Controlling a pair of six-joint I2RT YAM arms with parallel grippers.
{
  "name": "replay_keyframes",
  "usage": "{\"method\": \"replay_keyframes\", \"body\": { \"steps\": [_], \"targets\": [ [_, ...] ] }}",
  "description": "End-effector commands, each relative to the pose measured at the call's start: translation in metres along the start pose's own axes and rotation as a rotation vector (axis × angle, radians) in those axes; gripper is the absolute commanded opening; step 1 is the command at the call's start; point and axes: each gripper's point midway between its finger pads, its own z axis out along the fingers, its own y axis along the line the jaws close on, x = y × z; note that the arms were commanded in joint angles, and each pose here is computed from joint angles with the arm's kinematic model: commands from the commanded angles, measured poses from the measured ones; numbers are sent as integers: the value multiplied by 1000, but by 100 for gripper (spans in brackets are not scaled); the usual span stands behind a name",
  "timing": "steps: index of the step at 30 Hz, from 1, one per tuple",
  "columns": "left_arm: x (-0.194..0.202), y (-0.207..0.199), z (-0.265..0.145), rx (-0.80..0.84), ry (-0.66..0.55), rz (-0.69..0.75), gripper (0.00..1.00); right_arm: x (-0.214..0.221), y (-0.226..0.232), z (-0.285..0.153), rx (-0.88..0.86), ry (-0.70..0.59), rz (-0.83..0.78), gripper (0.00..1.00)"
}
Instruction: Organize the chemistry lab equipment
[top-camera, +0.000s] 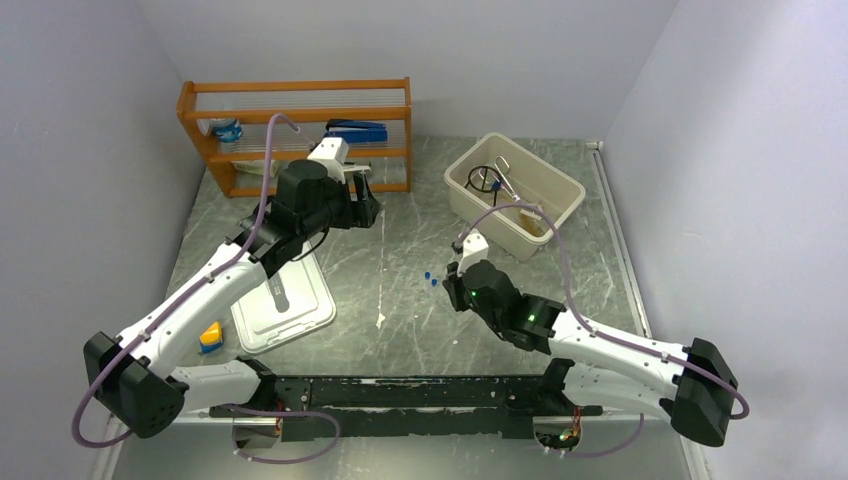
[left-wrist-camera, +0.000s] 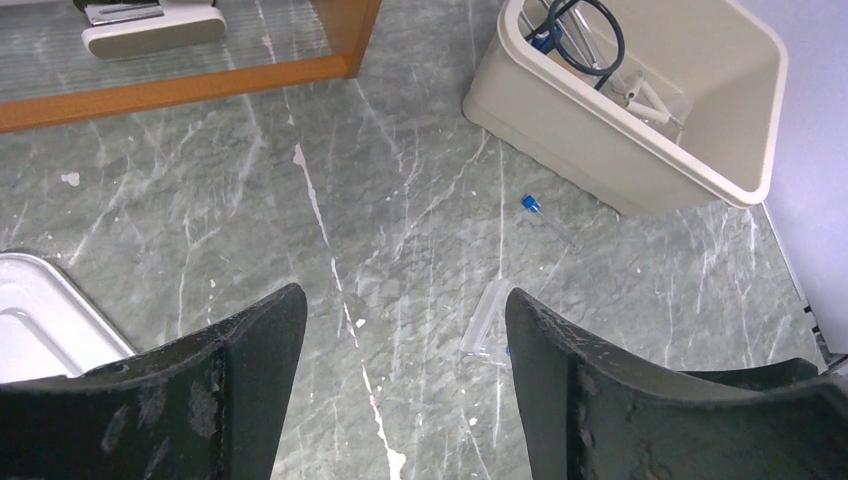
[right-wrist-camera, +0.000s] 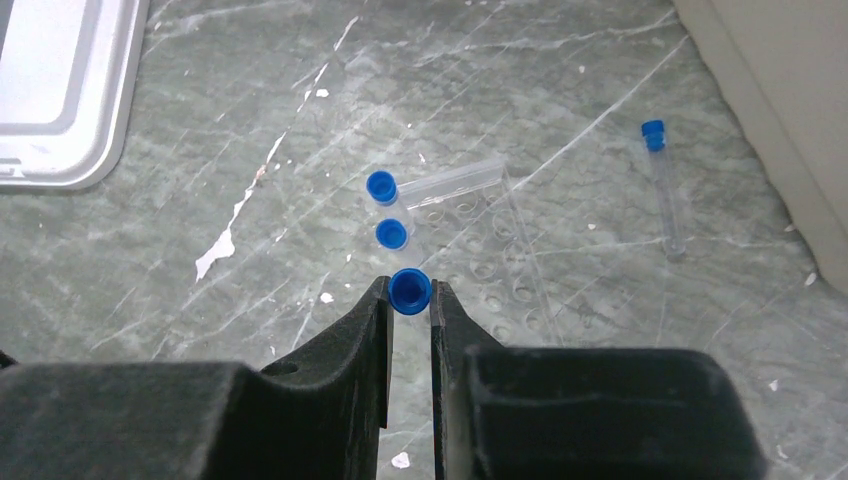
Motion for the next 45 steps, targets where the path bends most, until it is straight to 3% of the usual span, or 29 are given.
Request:
{"method": "replay_keyframes", "body": {
  "steps": [1,17,45],
  "targets": [
    [3,-2,0,23,-13,2,76,3,7,5,-2,-34,23,8],
    [19,-6,8,65,29,11,76,8,10,14,8,-97,-57,8],
    [27,-2,10,56,44,16,76,37,8,30,50,7,-85,15]
  ]
}}
